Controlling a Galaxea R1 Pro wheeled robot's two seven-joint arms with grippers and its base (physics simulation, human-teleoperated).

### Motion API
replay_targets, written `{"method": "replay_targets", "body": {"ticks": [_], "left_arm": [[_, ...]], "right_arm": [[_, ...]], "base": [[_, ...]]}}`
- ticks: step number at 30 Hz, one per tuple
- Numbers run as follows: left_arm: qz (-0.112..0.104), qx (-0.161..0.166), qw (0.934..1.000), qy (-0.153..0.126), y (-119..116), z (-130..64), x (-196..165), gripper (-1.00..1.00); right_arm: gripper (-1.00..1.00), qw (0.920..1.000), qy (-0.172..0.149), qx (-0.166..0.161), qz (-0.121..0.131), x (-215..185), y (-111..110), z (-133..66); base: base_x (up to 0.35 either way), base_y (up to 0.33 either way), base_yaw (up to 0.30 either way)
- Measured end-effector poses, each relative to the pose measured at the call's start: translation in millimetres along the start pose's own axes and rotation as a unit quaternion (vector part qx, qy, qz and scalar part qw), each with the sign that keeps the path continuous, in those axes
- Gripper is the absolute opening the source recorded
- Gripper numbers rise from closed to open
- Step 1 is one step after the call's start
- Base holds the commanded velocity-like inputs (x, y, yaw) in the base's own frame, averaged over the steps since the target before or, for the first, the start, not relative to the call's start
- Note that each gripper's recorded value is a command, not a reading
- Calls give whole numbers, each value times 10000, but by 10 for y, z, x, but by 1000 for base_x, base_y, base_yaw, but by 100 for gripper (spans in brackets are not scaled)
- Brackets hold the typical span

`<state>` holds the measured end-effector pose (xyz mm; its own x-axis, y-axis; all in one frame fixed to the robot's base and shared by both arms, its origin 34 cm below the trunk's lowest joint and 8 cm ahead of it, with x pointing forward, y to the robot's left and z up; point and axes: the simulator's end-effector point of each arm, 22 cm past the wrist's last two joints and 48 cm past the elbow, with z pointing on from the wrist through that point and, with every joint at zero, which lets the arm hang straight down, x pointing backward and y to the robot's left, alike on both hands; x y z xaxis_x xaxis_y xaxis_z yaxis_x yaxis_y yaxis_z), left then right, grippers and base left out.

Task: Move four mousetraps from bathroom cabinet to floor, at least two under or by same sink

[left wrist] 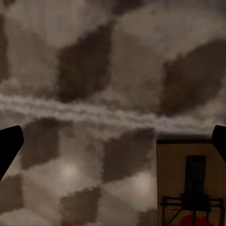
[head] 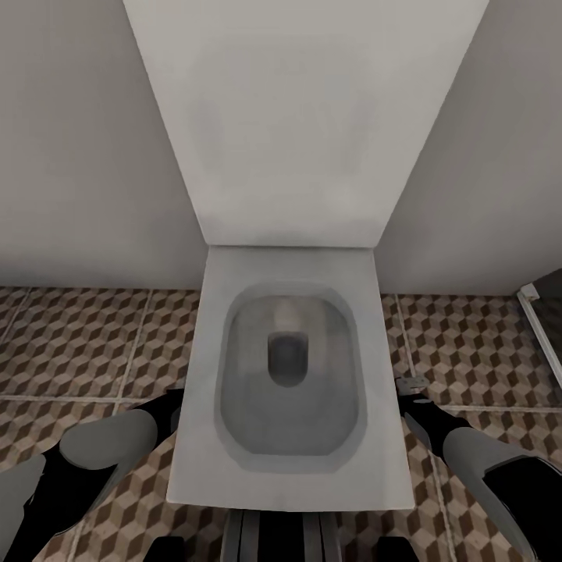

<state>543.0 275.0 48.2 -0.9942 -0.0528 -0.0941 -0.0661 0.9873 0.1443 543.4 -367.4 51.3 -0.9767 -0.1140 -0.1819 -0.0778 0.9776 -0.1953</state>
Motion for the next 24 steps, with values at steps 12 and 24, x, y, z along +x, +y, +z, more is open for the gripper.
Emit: {"method": "replay_targets", "body": {"ticks": [12, 24], "left_arm": [[0, 0, 10000, 1, 0, 0, 0, 100], [0, 0, 10000, 1, 0, 0, 0, 100]], "right_arm": [[-100, 10000, -1, 0, 0, -1, 0, 0], [-100, 10000, -13, -3, -5, -9, 3, 0]], "base": [[0, 0, 0], [0, 0, 0]]}}
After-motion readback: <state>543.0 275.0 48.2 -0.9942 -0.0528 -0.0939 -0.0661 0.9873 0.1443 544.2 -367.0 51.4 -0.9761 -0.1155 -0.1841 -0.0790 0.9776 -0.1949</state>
